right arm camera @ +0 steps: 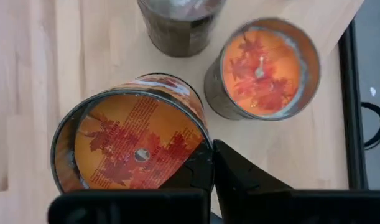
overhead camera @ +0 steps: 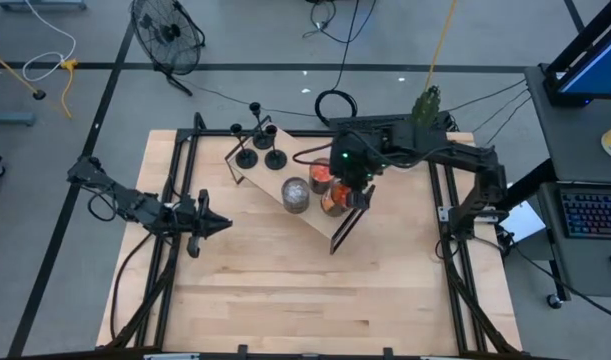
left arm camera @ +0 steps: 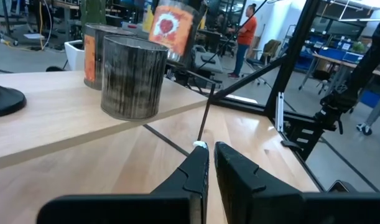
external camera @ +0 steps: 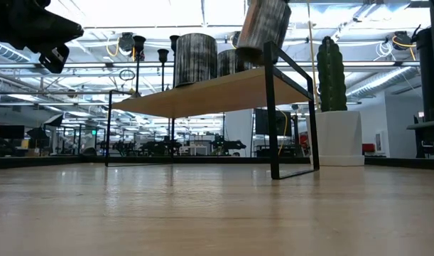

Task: Pick & Place candle stick holders
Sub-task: Put the orange scented candle on the shelf, then adjust the brown scented candle on the shelf, then return to Home Position

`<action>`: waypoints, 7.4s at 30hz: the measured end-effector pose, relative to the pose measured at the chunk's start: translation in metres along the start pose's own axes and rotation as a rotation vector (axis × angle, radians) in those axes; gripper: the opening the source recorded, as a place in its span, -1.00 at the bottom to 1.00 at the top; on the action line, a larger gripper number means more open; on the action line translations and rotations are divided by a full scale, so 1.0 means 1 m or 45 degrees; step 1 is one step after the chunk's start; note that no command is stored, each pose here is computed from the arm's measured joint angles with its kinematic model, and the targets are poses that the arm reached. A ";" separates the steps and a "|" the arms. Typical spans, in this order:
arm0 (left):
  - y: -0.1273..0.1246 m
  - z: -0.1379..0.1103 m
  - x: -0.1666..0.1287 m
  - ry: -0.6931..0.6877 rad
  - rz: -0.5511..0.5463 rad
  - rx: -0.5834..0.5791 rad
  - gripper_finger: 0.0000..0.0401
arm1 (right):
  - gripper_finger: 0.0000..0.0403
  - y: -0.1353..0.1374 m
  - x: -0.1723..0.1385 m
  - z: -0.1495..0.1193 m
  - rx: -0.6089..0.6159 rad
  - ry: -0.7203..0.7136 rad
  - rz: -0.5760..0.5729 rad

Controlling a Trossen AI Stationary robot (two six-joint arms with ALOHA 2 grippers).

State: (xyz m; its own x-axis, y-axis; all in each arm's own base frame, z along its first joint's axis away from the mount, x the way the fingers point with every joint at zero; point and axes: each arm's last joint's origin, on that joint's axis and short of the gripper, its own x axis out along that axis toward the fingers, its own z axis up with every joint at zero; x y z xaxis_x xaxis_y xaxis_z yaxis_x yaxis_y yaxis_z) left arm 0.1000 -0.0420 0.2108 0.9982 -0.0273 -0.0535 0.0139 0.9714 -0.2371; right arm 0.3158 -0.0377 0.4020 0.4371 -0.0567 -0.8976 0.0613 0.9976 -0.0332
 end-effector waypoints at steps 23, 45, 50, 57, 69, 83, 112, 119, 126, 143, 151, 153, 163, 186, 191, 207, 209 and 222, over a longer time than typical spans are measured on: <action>0.000 0.000 0.000 0.004 0.002 -0.004 -0.84 | -1.00 -0.010 0.047 0.016 -0.073 0.098 0.003; 0.000 -0.001 0.000 0.013 0.004 -0.001 -0.84 | -1.00 -0.010 0.047 0.018 -0.033 0.077 0.001; 0.001 -0.002 0.000 0.024 0.007 0.005 -0.84 | -0.99 -0.010 0.049 0.018 -0.034 0.073 0.003; 0.001 -0.003 0.000 0.041 0.011 0.010 -0.84 | -0.91 -0.008 0.057 0.014 -0.024 0.101 0.044; 0.001 -0.004 0.000 0.046 0.008 0.012 -0.84 | -0.56 -0.008 0.055 0.020 0.006 0.035 0.033; 0.000 -0.004 0.000 0.052 -0.015 -0.003 -0.84 | -0.62 0.013 0.016 0.026 -0.043 -0.262 0.057; 0.002 0.012 0.028 -0.163 0.108 -0.076 -0.84 | -1.00 0.040 0.028 0.037 -0.190 -0.354 -0.044; 0.009 0.007 0.052 -0.155 0.209 -0.063 -0.84 | -1.00 0.032 -0.007 0.021 -0.094 -0.381 -0.239; 0.013 0.022 0.078 -0.113 0.268 -0.003 -0.84 | -1.00 0.028 -0.044 0.003 0.019 -0.458 -0.347; 0.021 0.028 0.130 0.072 0.310 0.030 -0.84 | -1.00 0.030 -0.073 -0.068 0.144 -0.672 -0.372; 0.034 0.028 0.137 0.089 0.382 0.027 -0.84 | -1.00 0.028 -0.068 -0.099 0.244 -0.739 -0.337; 0.036 0.029 0.137 0.086 0.394 0.025 -0.84 | -1.00 0.028 -0.068 -0.104 0.255 -0.744 -0.333; 0.044 0.032 0.137 0.070 0.381 -0.016 -0.84 | -1.00 0.027 -0.069 -0.109 0.247 -0.754 -0.336; 0.008 0.047 0.116 0.013 0.145 -0.092 -0.84 | -1.00 0.030 -0.066 -0.113 0.226 -0.711 -0.264; -0.011 0.057 0.098 -0.025 0.024 -0.096 -0.84 | -1.00 0.035 -0.067 -0.128 0.216 -0.802 -0.218; 0.009 0.070 0.060 0.051 0.036 -0.005 -0.84 | -1.00 0.031 -0.056 -0.211 0.335 -0.959 0.046; 0.012 0.072 0.055 0.047 0.060 0.013 -0.84 | -1.00 0.030 -0.052 -0.219 0.364 -0.983 0.061; 0.020 0.032 0.019 -0.123 0.129 -0.094 -0.84 | -1.00 0.028 -0.026 -0.253 0.413 -1.127 0.115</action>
State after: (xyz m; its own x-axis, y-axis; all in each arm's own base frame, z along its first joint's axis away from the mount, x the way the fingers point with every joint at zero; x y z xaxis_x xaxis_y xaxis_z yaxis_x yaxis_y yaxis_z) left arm 0.1215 -0.0158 0.2358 0.9953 0.0965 0.0122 -0.0882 0.9478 -0.3063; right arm 0.0790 0.0023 0.3132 0.9662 -0.1229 -0.2267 0.1823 0.9472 0.2636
